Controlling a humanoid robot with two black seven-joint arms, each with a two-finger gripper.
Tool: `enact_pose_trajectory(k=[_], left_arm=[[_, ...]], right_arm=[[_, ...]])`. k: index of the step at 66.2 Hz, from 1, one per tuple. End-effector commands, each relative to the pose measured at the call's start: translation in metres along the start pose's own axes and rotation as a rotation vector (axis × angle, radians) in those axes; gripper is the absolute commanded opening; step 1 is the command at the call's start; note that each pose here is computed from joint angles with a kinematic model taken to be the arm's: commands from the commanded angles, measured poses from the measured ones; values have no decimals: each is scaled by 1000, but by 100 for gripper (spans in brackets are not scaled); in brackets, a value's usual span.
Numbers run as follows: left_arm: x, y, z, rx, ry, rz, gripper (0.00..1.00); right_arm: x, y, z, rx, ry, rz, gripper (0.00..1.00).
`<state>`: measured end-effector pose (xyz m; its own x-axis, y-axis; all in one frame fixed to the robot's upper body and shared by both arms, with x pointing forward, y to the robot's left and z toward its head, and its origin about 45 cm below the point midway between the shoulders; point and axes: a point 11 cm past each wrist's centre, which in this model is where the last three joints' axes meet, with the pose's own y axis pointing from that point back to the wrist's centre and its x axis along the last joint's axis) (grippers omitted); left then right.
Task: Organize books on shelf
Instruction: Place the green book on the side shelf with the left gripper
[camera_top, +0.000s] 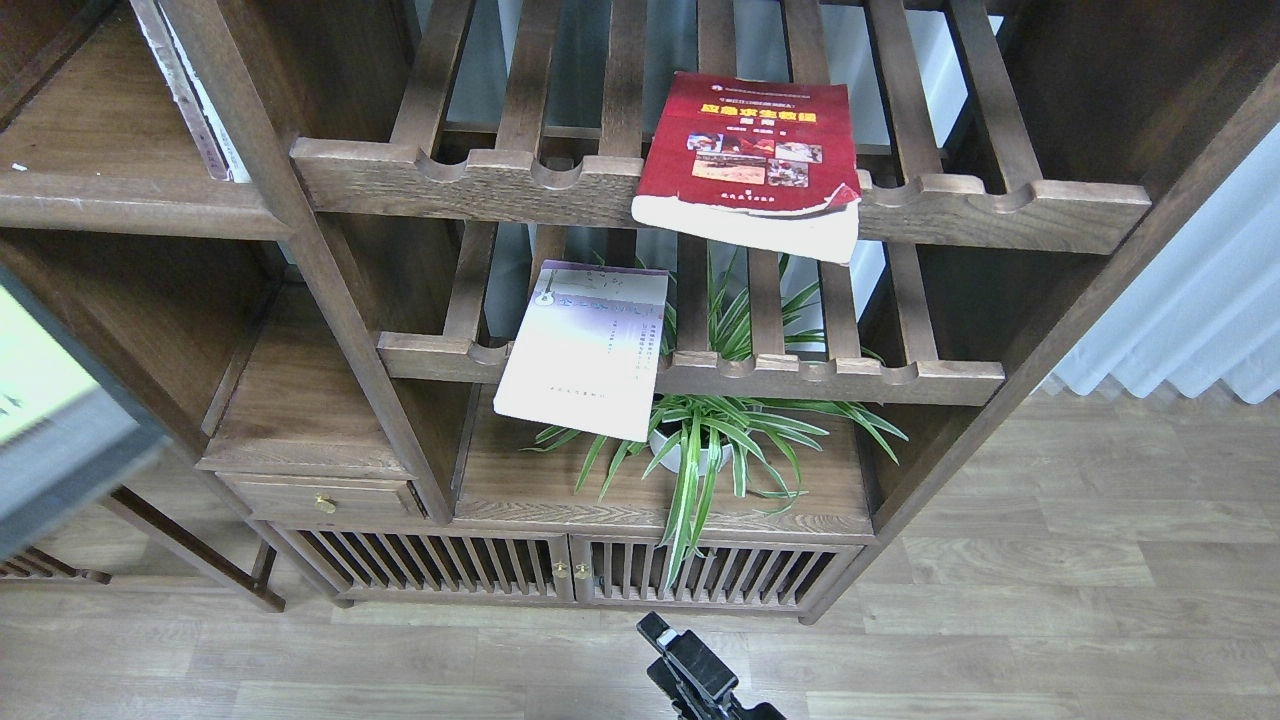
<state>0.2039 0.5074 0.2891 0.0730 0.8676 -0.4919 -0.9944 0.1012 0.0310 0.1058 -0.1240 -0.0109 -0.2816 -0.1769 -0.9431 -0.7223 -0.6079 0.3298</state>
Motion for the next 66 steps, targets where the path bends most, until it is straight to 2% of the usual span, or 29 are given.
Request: enact_pose_trajectory(k=[1,38,52,66], left_arm=[[-10,-16,23,-32,-73,-37,4],[-72,-91,101,-238,-434,-144,4],[-93,-123,111,-279,-502,-162,4],[-105,-141,129,-329,-552,-153,4]], right_arm=[[0,0,1,-4,1,0,95],[-1,-1,1,-3,0,-5,95],[-2,-1,0,0,0,-6,95],[-2,-1,0,1,-2,-8,95]])
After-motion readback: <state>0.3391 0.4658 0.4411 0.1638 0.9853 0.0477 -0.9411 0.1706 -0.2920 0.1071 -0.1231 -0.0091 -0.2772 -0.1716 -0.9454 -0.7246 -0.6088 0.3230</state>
